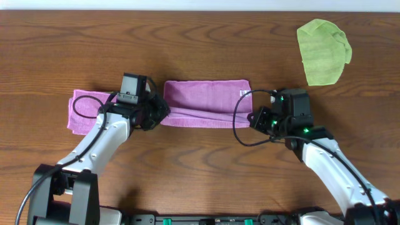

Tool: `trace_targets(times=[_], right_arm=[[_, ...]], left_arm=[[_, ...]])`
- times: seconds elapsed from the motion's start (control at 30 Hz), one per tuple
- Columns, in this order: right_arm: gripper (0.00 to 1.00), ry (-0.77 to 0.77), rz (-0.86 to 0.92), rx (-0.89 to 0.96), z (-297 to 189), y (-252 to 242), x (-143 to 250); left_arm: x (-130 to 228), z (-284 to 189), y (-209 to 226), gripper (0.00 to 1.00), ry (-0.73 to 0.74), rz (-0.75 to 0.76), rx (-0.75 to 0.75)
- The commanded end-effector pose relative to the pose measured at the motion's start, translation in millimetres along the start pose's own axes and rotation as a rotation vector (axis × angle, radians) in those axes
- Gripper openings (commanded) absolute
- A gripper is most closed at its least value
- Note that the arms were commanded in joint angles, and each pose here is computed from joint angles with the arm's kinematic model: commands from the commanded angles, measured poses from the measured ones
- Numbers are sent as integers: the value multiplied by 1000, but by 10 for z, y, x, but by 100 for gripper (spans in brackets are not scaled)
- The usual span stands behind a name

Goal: Fold the cloth
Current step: 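Lift the near edge with both grippers and fold it toward the far edge, then release the folded edge and raise both grippers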

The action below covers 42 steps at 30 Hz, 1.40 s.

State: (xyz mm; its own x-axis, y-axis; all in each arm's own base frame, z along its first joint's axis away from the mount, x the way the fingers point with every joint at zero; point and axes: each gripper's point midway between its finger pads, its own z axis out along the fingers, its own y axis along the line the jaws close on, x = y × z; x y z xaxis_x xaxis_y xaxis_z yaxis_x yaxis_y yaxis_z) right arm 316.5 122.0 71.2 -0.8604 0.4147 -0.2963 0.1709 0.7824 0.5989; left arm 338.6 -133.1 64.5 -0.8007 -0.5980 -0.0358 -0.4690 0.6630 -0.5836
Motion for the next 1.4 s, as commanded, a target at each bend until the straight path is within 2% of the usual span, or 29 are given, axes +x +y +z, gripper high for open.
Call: trace_targets(times=[0.0, 0.37, 0.73, 1.03, 1.37], right_arm=[[1, -23, 19, 36, 60, -89, -50], [2, -108, -7, 70, 197, -23, -459], [2, -110, -46, 70, 455, 118, -820], [1, -145, -53, 103, 462, 81, -918], [1, -158, -55, 105, 567, 38, -957]], left_arm=[[-205, -48, -30, 6, -97, -33, -13], [-417, 160, -94, 6, -147, -95, 20], [-772, 80, -226, 6, -302, -84, 20], [-849, 302, -180, 6, -292, -109, 6], [-1048, 461, -320, 6, -307, -100, 18]])
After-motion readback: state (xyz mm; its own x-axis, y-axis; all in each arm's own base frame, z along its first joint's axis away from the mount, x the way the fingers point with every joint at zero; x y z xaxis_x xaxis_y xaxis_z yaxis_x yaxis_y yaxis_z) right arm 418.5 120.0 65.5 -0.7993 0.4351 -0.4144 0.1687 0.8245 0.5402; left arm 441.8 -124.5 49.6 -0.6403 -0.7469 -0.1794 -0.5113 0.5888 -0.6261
